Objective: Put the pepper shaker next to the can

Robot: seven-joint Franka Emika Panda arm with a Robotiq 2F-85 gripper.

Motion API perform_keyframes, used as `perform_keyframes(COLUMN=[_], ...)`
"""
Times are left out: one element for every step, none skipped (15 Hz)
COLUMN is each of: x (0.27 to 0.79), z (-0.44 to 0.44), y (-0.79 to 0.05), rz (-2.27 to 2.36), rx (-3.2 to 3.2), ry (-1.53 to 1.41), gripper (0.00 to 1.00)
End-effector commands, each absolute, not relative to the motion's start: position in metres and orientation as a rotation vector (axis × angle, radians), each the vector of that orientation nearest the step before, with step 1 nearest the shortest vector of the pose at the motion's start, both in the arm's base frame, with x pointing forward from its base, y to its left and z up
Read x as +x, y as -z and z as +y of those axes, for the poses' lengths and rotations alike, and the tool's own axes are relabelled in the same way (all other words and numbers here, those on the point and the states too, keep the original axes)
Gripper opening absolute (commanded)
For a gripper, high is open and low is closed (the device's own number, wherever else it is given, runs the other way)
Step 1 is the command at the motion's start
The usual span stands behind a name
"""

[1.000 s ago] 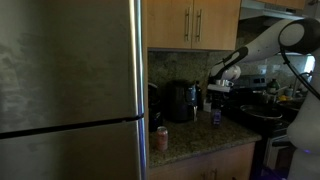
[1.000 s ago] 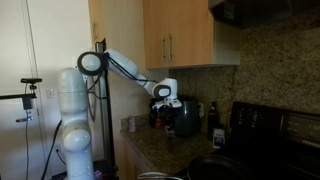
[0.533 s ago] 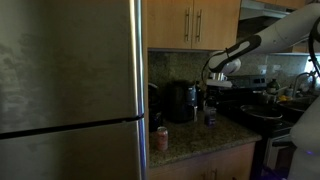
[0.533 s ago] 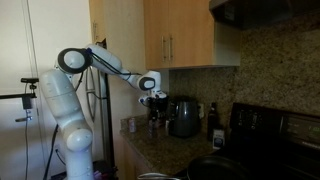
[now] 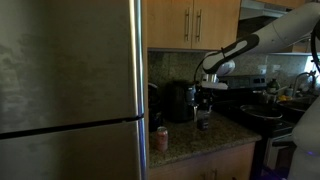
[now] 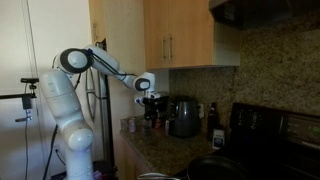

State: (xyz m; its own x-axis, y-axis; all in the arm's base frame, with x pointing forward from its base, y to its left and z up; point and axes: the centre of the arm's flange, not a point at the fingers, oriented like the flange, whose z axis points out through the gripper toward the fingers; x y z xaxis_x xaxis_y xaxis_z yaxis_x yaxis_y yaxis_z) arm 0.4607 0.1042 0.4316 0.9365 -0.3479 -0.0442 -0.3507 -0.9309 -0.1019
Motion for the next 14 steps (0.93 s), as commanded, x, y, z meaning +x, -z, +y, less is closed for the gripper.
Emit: perform_keyframes(x=[0.443,0.438,0.434,0.432,0.419,0.415,0.414,0.416,0.421,0.425,0.429,0.434,0.437,0.440], z=[0.197,0.227,0.249,0.265,0.243,0.259,0.267,0.268,0.270,0.275,0.280,0.286,0.287,0.287], y=[-0.433,-0.431,-0.430,-0.429,-0.433,-0.433,-0.431,-0.429,-0.424,-0.417,-0.413,-0.406,-0.401,-0.397], rz=[0.237,0.149,0.058,0.029,0.119,0.072,0.050,0.047,0.075,0.074,0.098,0.115,0.127,0.137], rx=[-2.984,-2.995,-3.001,-3.003,-3.014,-3.012,-3.010,-3.009,-3.002,-2.978,-2.970,-2.951,-2.939,-2.929], ry=[-0.031,-0.007,0.011,0.037,0.011,0.023,0.025,0.023,0.023,0.019,0.026,0.035,0.046,0.058], gripper=[0.34,0.34,0.34,0.34,0.59,0.59,0.59,0.34,0.34,0.34,0.34,0.34,0.34,0.34])
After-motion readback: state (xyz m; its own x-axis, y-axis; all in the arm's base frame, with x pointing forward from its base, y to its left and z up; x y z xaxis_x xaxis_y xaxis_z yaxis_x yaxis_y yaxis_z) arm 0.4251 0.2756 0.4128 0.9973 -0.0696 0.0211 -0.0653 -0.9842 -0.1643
